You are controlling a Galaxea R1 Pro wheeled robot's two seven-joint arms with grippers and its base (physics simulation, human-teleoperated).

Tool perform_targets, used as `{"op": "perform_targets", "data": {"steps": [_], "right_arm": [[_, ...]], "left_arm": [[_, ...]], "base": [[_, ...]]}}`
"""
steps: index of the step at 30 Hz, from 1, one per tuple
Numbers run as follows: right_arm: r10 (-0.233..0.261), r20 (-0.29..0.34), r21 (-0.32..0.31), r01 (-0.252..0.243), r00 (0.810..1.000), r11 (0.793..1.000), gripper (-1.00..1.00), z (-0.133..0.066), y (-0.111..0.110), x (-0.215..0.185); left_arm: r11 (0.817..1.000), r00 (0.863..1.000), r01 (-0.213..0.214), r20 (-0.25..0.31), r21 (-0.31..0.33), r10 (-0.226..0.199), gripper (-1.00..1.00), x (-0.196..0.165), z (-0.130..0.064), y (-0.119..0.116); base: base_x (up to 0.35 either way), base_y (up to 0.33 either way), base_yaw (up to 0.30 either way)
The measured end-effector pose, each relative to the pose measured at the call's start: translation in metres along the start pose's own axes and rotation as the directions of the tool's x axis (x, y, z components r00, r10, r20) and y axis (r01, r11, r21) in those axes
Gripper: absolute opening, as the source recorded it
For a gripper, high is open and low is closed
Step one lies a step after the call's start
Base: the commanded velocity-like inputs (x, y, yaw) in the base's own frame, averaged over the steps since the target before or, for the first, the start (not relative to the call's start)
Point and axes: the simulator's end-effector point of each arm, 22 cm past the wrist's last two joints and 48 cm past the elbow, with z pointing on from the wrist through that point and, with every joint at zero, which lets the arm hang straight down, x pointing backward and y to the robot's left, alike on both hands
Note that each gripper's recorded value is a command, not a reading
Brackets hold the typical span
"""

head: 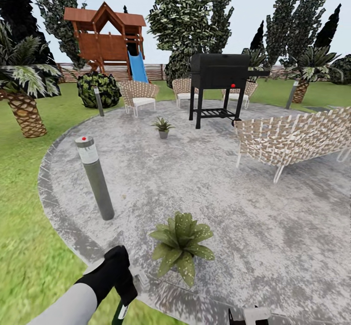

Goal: Pick up the pesticide atomizer in the garden and spray insectifuge to fully cover both potted plants in the garden.

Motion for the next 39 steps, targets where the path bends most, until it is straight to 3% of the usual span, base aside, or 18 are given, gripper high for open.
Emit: {"op": "perform_targets", "data": {"steps": [4,8,13,15,20,31,39], "right_arm": [[0.000,0.000,0.001,0.000,1.000,1.000,1.00,0.000,0.000,0.000],[-0.001,-0.001,0.000,0.001,1.000,1.000,1.00,0.000,0.000,0.001],[-0.001,-0.002,0.000,0.001,1.000,1.000,1.00,0.000,0.000,0.001],[-0.001,-0.002,0.000,0.001,1.000,1.000,1.00,0.000,0.000,0.001],[-0.001,-0.002,0.000,0.001,1.000,1.000,1.00,0.000,0.000,0.001],[-0.001,-0.001,0.000,0.001,1.000,1.000,1.00,0.000,0.000,0.001],[-0.001,-0.001,0.000,0.001,1.000,1.000,1.00,0.000,0.000,0.001]], "left_arm": [[0.999,0.999,0.028,0.026,0.017,-0.029,-1.00,0.000,0.003,-0.003],[0.999,0.999,0.031,0.043,0.024,-0.032,-1.00,-0.006,0.003,-0.006],[0.992,0.987,0.124,0.094,0.035,-0.127,-1.00,-0.008,-0.001,0.005],[0.990,0.986,0.135,0.098,0.037,-0.138,-1.00,-0.007,-0.001,0.006],[0.990,0.985,0.139,0.099,0.038,-0.142,-1.00,-0.007,-0.001,0.006],[0.990,0.985,0.136,0.102,0.042,-0.139,-1.00,-0.010,-0.001,0.003],[0.990,0.986,0.132,0.093,0.045,-0.135,-1.00,-0.007,0.002,0.001]], "base": [[0.000,0.000,-0.035],[0.000,0.004,-0.251],[0.000,0.207,-0.168],[0.000,0.303,-0.017],[0.000,0.313,-0.073],[0.059,0.314,-0.284],[0.008,0.021,-0.294]]}}
